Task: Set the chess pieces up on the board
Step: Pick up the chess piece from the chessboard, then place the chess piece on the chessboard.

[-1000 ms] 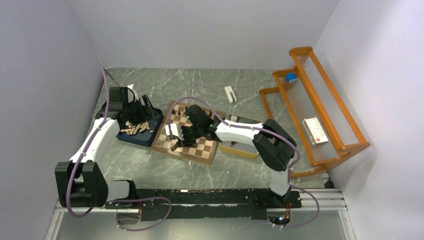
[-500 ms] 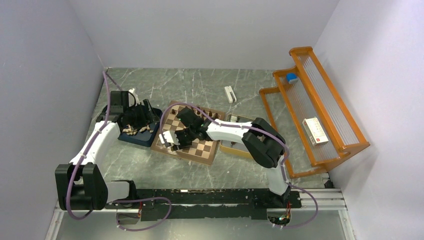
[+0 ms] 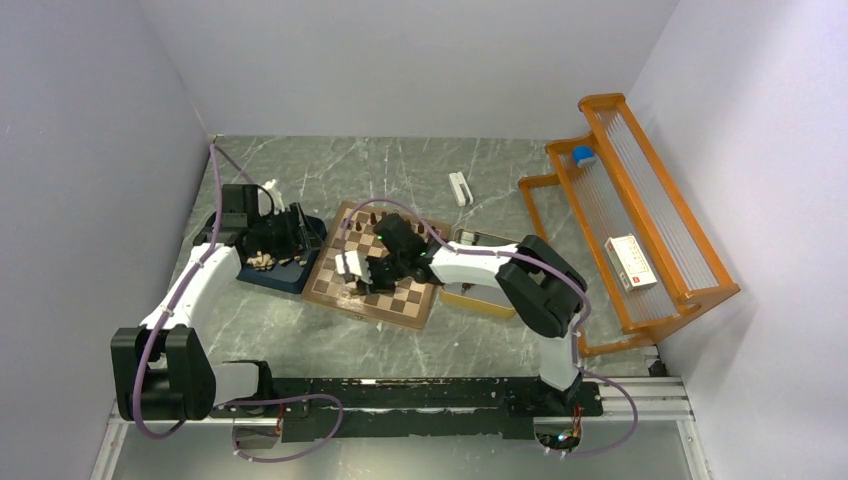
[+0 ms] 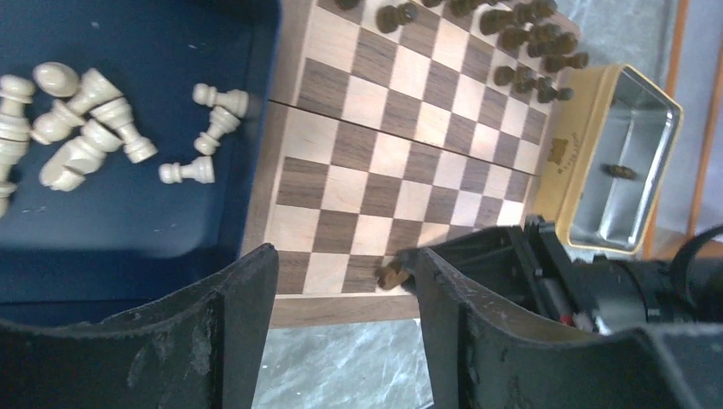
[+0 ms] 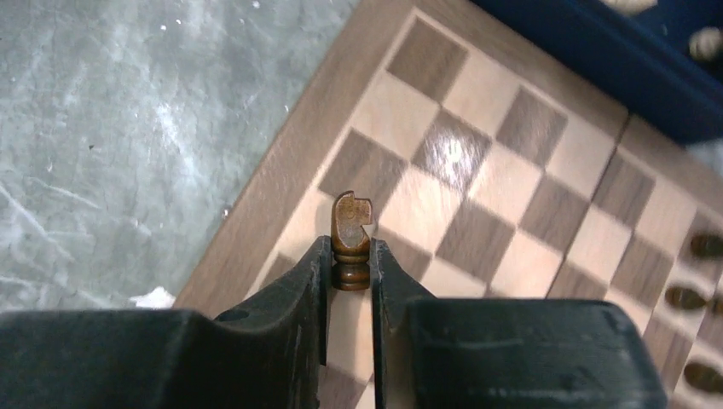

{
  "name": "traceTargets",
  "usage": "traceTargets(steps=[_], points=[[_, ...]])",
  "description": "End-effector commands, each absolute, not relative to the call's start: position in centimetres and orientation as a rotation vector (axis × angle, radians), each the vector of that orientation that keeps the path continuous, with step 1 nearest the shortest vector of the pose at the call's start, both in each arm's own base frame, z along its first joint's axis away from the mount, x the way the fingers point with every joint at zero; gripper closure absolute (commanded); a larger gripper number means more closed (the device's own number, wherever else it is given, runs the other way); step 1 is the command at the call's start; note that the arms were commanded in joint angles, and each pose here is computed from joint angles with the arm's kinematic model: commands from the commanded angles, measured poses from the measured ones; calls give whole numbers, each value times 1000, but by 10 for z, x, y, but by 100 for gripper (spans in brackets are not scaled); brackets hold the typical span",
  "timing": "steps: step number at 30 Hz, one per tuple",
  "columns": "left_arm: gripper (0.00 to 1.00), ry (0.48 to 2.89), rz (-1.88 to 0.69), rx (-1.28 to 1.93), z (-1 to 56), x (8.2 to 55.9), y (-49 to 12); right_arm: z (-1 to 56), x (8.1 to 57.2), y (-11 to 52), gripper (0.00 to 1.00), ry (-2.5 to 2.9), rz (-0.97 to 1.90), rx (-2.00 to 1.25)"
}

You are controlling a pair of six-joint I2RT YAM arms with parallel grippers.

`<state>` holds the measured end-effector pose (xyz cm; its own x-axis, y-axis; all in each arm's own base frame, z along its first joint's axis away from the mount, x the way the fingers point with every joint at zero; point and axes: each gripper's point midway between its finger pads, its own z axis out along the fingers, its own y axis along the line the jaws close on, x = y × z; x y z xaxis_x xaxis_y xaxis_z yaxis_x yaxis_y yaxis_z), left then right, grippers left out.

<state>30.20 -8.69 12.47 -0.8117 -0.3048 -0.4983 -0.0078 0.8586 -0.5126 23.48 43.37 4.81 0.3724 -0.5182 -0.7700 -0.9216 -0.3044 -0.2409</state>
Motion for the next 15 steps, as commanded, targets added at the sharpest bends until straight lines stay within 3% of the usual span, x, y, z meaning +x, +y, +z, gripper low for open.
traceTargets(steps=[1, 6, 15], points=[[37, 2408, -850, -99, 136, 294, -108, 86, 253, 428, 88, 1303, 827, -1679], [39, 2355, -1076, 2, 146, 283, -138, 112, 271, 422, 88, 1334, 859, -1503], [39, 2341, -1175, 88, 156, 275, -162, 137, 279, 419, 88, 1332, 869, -1349]])
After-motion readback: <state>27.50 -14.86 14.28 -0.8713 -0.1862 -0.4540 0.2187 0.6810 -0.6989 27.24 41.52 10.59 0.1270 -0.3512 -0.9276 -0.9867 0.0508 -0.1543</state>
